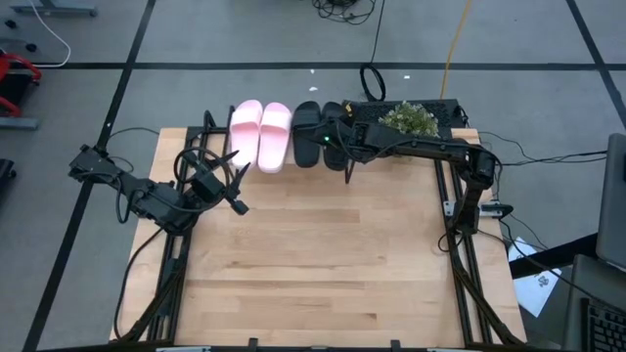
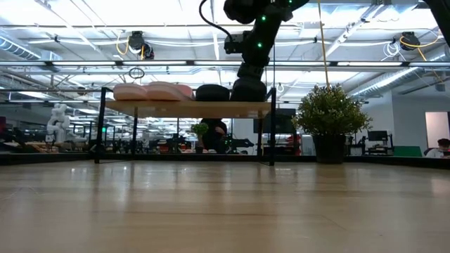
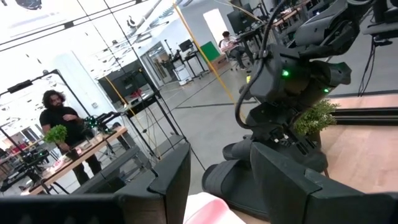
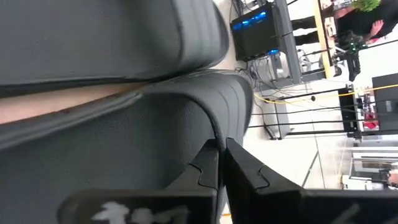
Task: Pick and place slides into the shelf
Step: Put the black slide on the shelf, then return to Home Position
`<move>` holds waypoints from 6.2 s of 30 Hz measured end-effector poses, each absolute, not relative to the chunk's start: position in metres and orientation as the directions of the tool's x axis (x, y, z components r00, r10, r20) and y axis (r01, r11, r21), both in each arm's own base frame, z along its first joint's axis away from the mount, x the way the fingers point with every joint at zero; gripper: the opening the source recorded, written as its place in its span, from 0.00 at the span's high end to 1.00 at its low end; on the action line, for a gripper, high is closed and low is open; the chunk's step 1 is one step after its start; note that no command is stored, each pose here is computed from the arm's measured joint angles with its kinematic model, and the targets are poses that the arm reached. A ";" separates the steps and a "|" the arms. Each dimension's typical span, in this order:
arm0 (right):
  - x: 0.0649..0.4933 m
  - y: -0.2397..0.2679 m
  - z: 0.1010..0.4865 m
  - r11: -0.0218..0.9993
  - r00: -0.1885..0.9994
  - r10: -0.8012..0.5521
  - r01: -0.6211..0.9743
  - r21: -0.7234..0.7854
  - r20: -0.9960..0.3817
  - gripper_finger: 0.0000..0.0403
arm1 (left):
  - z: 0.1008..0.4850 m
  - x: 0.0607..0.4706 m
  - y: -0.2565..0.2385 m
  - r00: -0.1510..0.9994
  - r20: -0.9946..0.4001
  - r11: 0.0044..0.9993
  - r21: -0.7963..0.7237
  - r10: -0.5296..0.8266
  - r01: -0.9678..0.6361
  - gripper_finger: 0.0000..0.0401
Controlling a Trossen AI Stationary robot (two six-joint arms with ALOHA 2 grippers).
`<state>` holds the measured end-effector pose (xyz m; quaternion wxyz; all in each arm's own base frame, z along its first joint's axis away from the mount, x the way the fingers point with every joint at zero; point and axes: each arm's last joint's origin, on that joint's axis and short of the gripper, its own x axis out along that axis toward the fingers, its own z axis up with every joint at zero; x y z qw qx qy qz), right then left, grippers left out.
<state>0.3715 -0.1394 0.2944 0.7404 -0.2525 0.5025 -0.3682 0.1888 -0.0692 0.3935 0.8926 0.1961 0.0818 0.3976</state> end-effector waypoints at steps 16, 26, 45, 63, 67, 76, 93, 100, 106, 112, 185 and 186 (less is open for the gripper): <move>0.370 -0.139 0.283 0.591 0.206 -0.806 0.240 -0.770 -0.555 1.00 | 0.394 0.189 -0.069 0.671 0.010 0.608 0.413 0.741 -0.678 0.56; 0.371 -0.138 0.282 0.645 0.252 -0.762 0.216 -0.733 -0.597 0.93 | 0.394 0.189 -0.069 0.672 0.010 0.608 0.414 0.741 -0.677 0.56; 0.373 -0.138 0.283 0.618 0.259 -0.779 0.167 -0.768 -0.571 0.74 | 0.393 0.189 -0.069 0.672 0.010 0.608 0.416 0.741 -0.676 0.56; 0.376 -0.138 0.287 0.604 0.280 -0.788 0.185 -0.775 -0.548 0.74 | 0.393 0.189 -0.069 0.672 0.010 0.609 0.412 0.741 -0.678 0.56; 0.377 -0.134 0.287 0.605 0.288 -0.786 0.170 -0.778 -0.548 0.74 | 0.393 0.189 -0.069 0.672 0.010 0.609 0.412 0.741 -0.678 0.56; 0.378 -0.128 0.286 0.609 0.296 -0.780 0.155 -0.778 -0.551 0.74 | 0.393 0.189 -0.069 0.672 0.010 0.609 0.412 0.741 -0.678 0.56; 0.383 -0.110 0.288 0.564 0.294 -0.806 0.118 -0.817 -0.514 0.74 | 0.393 0.189 -0.069 0.672 0.009 0.610 0.408 0.741 -0.679 0.56; 0.381 -0.099 0.297 0.557 0.320 -0.806 0.127 -0.821 -0.497 0.74 | 0.393 0.189 -0.069 0.672 0.008 0.614 0.398 0.741 -0.682 0.56; 0.378 -0.083 0.310 0.541 0.351 -0.810 0.137 -0.830 -0.470 0.74 | 0.392 0.190 -0.070 0.672 0.006 0.613 0.404 0.741 -0.680 0.56; 0.369 -0.051 0.332 0.496 0.394 -0.826 0.168 -0.852 -0.404 0.74 | 0.391 0.189 -0.070 0.674 0.003 0.613 0.411 0.739 -0.674 0.56; 0.125 0.006 0.323 0.981 0.983 -0.118 0.138 0.137 -0.143 0.74 | 0.285 0.090 -0.051 0.985 -0.114 0.960 -0.236 0.129 -0.153 0.56; 0.125 0.007 0.323 0.981 0.983 -0.105 0.127 0.143 -0.151 0.74 | 0.286 0.090 -0.046 0.986 -0.107 0.965 -0.215 0.129 -0.150 0.56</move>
